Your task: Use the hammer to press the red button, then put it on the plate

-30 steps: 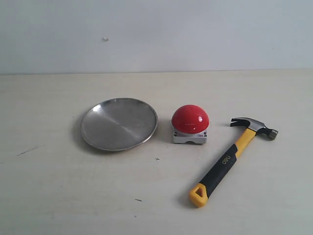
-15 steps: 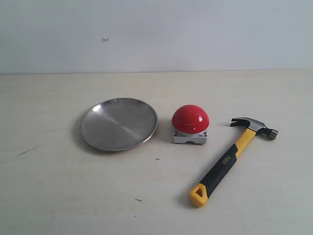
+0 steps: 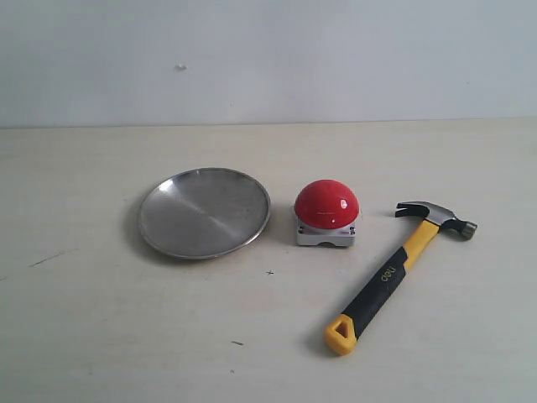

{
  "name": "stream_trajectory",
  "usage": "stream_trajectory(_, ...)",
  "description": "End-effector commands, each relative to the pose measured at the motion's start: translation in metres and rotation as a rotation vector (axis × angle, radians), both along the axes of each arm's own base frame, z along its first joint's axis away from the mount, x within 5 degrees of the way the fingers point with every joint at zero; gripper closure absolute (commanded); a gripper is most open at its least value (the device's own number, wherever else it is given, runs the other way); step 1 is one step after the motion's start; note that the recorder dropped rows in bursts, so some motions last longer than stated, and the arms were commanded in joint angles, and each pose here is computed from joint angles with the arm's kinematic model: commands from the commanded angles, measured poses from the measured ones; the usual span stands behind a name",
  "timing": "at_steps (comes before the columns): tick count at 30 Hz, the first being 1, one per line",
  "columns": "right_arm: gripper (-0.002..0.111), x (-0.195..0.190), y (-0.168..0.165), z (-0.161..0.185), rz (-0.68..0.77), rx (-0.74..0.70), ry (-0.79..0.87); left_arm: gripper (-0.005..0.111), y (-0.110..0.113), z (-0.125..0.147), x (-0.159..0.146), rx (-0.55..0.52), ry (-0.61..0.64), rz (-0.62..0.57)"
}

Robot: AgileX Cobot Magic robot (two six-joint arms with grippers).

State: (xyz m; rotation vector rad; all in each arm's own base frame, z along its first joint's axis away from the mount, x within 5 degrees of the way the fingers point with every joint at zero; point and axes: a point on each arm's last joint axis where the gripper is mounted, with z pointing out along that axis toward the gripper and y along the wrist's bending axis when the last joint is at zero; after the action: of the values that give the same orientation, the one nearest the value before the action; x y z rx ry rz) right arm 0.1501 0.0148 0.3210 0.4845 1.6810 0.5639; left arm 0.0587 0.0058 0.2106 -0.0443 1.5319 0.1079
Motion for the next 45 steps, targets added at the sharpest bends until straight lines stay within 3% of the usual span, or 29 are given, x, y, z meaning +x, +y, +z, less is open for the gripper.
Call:
stream_trajectory(1, 0.108, 0.055, 0.023, -0.001, 0.117, -0.150, 0.295, 0.107, 0.000, -0.001, -0.001, 0.002, -0.004, 0.003)
stream_trajectory(8, 0.108, 0.113, 0.032, -0.014, 0.144, -0.336, 0.821, 0.107, 0.000, -0.001, -0.001, 0.002, -0.004, 0.003)
stream_trajectory(14, 0.108, 0.111, 0.040, -0.038, 0.183, -0.237, 1.041, 0.107, 0.000, -0.001, -0.001, 0.002, -0.004, 0.003)
stream_trajectory(17, 0.106, 0.115, 0.043, -0.046, 0.088, -0.088, 1.098, 0.107, 0.000, -0.001, -0.001, 0.002, -0.004, 0.003)
stream_trajectory(21, 0.106, 0.124, 0.053, -0.043, -0.008, 0.213, 1.044, 0.107, 0.000, -0.001, -0.001, 0.002, -0.004, 0.003)
stream_trajectory(24, 0.106, 0.127, 0.057, -0.041, -0.007, 0.302, 1.005, 0.107, 0.000, -0.001, -0.001, 0.002, -0.004, 0.003)
stream_trajectory(45, 0.106, 0.129, 0.058, -0.039, -0.005, 0.318, 0.981, 0.107, 0.000, -0.001, -0.001, 0.002, -0.004, 0.003)
